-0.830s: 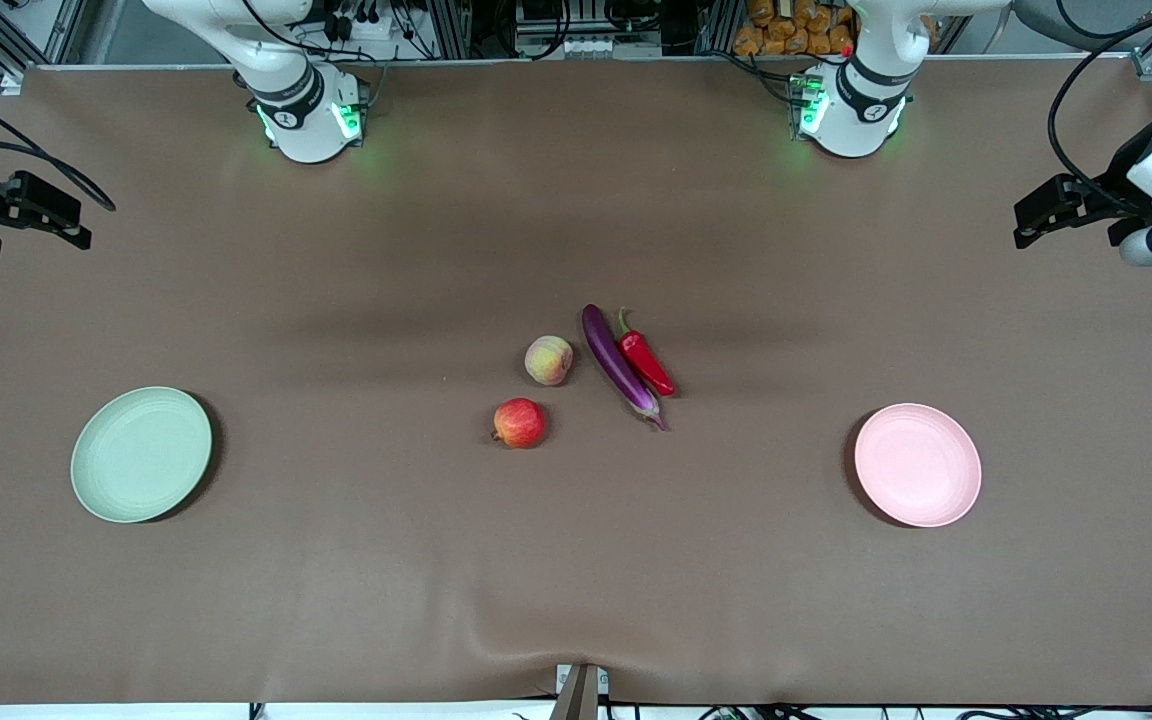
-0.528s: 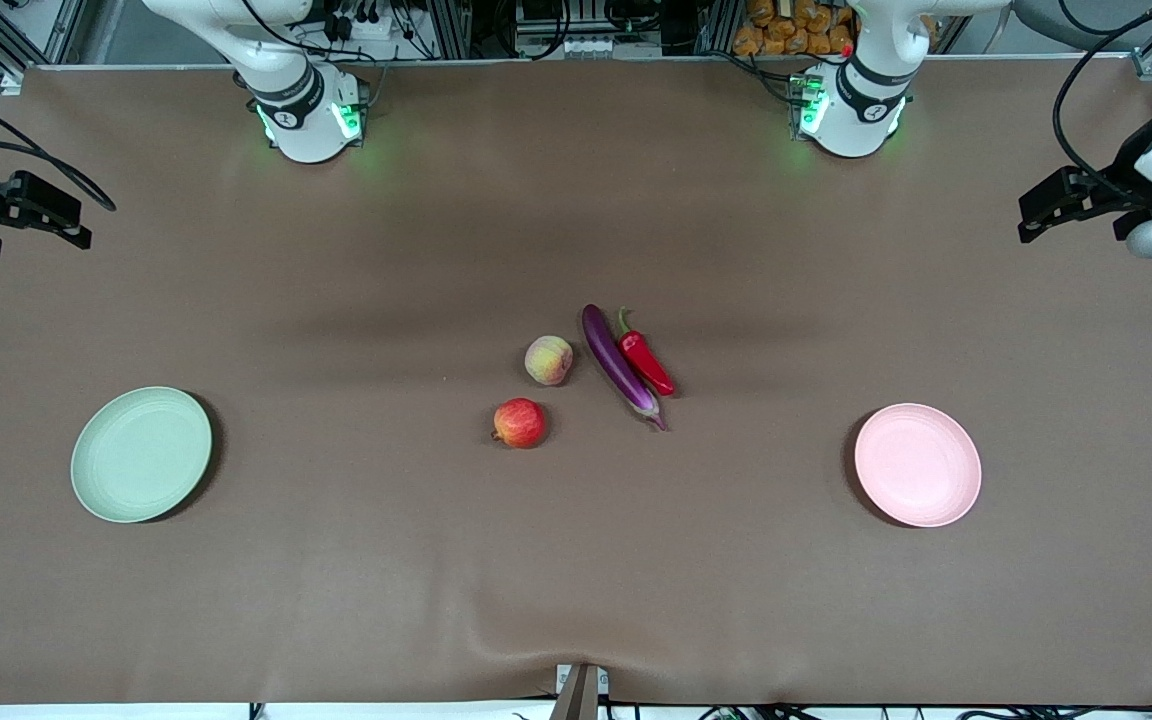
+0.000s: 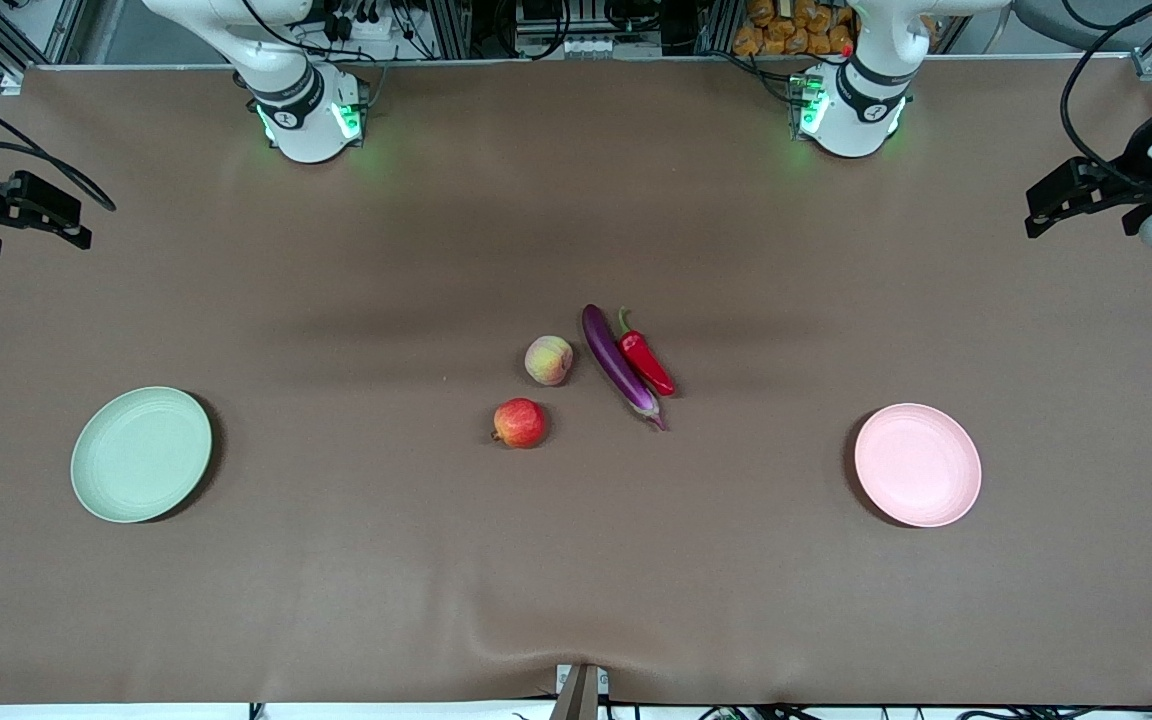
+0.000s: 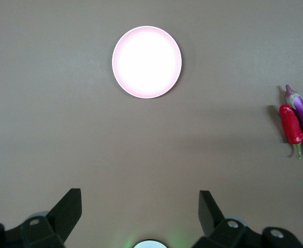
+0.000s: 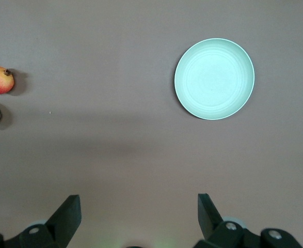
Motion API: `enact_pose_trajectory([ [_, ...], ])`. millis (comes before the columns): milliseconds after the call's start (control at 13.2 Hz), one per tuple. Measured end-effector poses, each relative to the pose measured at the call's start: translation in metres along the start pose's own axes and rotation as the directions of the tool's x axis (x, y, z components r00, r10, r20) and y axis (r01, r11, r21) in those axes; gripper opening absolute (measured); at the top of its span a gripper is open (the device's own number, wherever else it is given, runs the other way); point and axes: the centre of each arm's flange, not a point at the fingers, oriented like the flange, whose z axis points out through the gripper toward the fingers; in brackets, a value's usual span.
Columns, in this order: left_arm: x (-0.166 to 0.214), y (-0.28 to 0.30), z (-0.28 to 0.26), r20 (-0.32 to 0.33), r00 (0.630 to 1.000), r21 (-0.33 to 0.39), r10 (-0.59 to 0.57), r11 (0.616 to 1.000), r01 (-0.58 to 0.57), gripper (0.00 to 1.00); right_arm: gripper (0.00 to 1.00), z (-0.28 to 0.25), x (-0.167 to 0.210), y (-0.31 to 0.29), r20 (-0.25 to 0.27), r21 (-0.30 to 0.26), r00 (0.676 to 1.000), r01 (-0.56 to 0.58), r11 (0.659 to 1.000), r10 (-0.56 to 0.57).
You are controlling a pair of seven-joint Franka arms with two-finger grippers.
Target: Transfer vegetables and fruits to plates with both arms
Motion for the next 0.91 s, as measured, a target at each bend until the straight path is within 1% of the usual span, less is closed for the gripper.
enact_pose_trajectory([
  [226,0.003,0.002,0.009,0.028,1.000,0.002,0.004,1.000,-0.004,1.00,1.00,0.000,0.000,0.000,0.000,0.000,1.000,0.000,1.000,0.000],
  [906,0.012,0.024,0.024,0.056,0.998,0.005,0.042,0.999,-0.042,1.00,1.00,0.000,0.000,0.000,-0.001,0.000,1.000,-0.001,1.000,0.001],
])
